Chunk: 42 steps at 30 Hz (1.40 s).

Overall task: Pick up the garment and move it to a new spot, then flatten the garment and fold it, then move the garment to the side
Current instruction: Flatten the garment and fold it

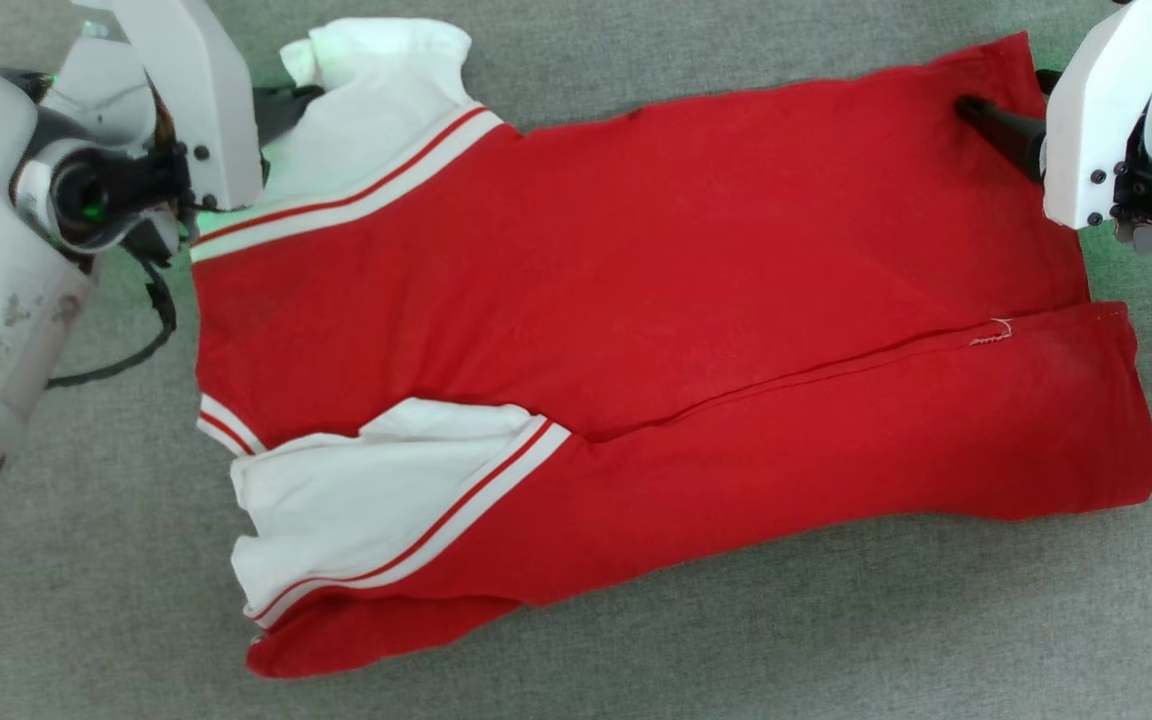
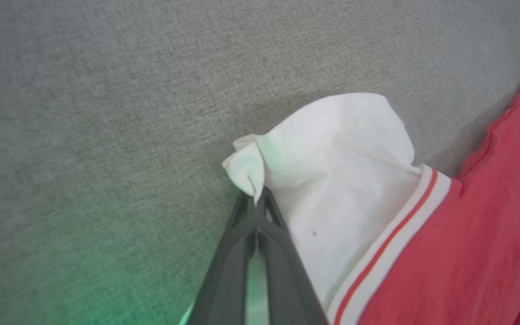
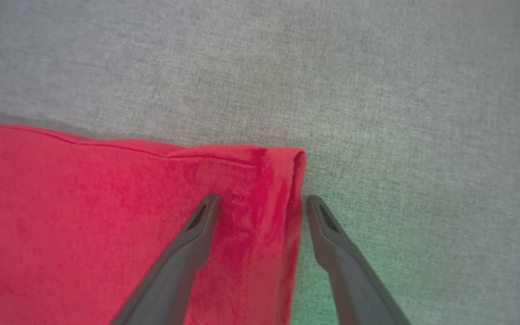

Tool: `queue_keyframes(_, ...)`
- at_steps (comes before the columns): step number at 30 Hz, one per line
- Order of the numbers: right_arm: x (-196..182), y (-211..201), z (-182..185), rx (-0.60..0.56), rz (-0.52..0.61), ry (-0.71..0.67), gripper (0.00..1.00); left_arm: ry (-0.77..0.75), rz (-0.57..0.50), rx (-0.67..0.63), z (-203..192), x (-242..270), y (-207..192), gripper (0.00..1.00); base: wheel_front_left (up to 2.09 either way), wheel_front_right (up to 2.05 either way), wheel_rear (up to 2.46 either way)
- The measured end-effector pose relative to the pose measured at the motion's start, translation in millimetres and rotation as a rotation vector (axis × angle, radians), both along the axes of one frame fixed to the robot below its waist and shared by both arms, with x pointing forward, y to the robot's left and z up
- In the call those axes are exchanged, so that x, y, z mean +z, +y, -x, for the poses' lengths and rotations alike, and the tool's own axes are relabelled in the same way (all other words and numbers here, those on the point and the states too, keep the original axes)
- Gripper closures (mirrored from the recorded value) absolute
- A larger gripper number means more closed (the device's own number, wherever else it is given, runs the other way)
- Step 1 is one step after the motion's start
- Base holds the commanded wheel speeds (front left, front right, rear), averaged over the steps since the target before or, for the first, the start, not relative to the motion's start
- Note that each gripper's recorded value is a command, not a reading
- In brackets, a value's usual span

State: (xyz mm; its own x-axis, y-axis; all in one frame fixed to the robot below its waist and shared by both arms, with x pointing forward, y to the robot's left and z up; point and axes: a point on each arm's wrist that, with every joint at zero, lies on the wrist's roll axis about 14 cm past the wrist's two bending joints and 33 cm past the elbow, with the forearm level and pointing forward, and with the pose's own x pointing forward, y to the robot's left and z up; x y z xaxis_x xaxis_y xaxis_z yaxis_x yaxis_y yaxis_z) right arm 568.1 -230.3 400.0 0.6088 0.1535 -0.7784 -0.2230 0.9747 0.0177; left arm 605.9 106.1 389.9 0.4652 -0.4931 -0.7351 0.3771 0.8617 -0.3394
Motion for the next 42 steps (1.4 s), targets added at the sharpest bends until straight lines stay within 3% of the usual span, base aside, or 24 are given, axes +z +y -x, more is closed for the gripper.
queue_keyframes(1, 0, 0, 0, -0.008, -0.008, 0.003, 0.70, -0.002, 0.000, 0.001, 0, 1, 0, 1.00, 0.00, 0.00, 0.00)
queue_keyframes(2, -1, -1, 0, -0.012, -0.009, 0.005, 1.00, -0.007, 0.004, 0.005, 1, 2, 0, 1.00, 0.00, 0.00, 0.00)
queue_keyframes(11, 21, 1, -5, -0.033, -0.071, -0.114, 1.00, -0.067, 0.071, 0.017, 11, 22, -6, 1.00, 0.00, 0.00, 0.00)
queue_keyframes(16, 48, 2, 1, -0.035, -0.137, -0.207, 1.00, -0.151, 0.123, 0.001, 19, 61, -8, 1.00, 0.00, 0.00, 0.00)
queue_keyframes(23, 78, 11, 31, 0.062, -0.167, -0.298, 1.00, -0.269, 0.182, -0.091, 63, 113, -10, 1.00, 0.00, 0.00, 0.00)
queue_keyframes(27, 75, 9, 59, 0.118, -0.152, -0.273, 1.00, -0.297, 0.171, -0.134, 101, 118, 2, 1.00, 0.00, 0.00, 0.00)
queue_keyframes(34, 61, 3, 93, 0.156, -0.144, -0.224, 1.00, -0.342, 0.279, -0.129, 161, 125, 9, 1.00, 0.00, 0.00, 0.00)
queue_keyframes(42, 35, -13, 114, 0.108, -0.151, -0.173, 1.00, -0.214, 0.329, -0.028, 209, 81, 20, 1.00, 0.00, 0.00, 0.00)
